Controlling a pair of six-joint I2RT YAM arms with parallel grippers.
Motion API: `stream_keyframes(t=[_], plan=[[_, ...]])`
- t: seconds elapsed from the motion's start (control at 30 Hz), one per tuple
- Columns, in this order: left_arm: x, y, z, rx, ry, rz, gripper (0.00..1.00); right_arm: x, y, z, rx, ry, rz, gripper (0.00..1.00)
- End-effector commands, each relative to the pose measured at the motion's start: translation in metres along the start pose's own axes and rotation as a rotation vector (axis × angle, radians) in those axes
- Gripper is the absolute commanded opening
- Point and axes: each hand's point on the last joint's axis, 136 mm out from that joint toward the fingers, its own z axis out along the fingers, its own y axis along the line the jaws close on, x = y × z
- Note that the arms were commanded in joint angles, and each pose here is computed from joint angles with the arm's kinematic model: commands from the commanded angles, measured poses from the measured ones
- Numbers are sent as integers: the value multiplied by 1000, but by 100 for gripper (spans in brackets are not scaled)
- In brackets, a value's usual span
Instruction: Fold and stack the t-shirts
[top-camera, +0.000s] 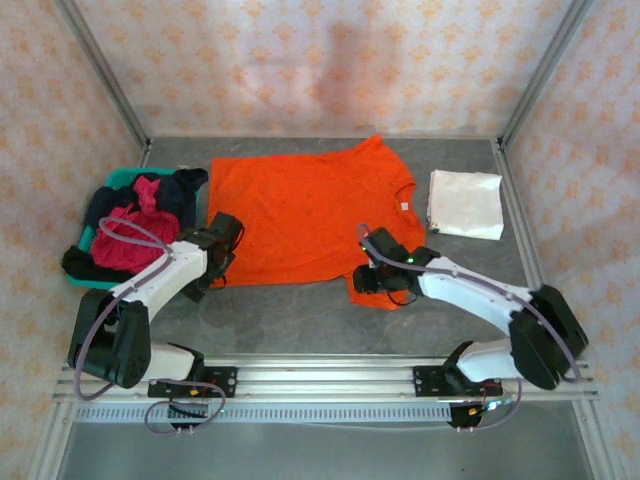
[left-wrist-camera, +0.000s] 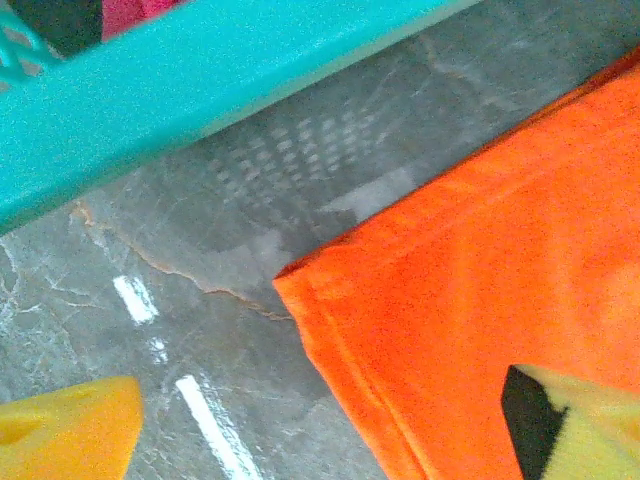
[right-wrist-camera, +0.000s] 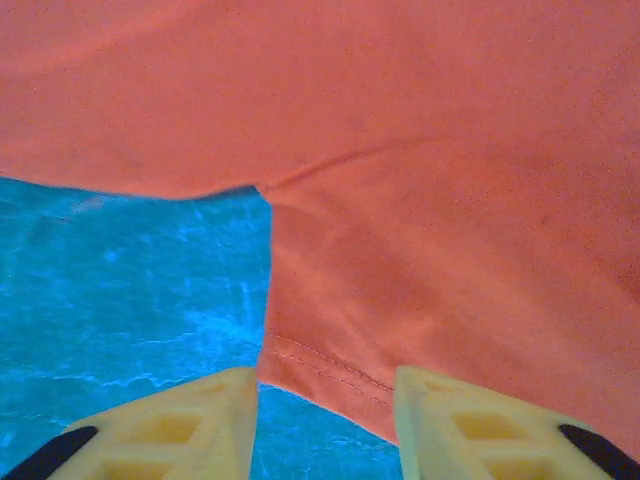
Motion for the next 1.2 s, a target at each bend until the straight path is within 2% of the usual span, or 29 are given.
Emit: stream_keyframes(t=[0.0,0.23,0.43,0.8,0.9,0.97,1.07,1.13,1.17], plan=[[-13,-3,-13,2,-61,72,100,3,3,19,31,35,40,35],[-14,-10,-14,20,-61,99,100,37,6,42,31,154,41,26],[-10,-14,-11,28,-44,105,100,60,7,55,12,235,59,24],[-11,-18,-13,47,-42,118,99,65,51,48,-142,288,-31,21],[-10,-21,-13,53,-38,123,99,57,59,33,-174,255,-45,21],[-9,-24,-13,64,-34,129,99,45,61,17,-190,185,-62,24],[-4,-38,-14,112,-19,161,100,16,55,-7,-168,26,-69,45],[0,-51,-15,143,-7,193,100,-8,38,-16,-131,-64,-24,56],[2,-58,-15,152,-3,212,100,-20,24,-18,-107,-98,16,57]])
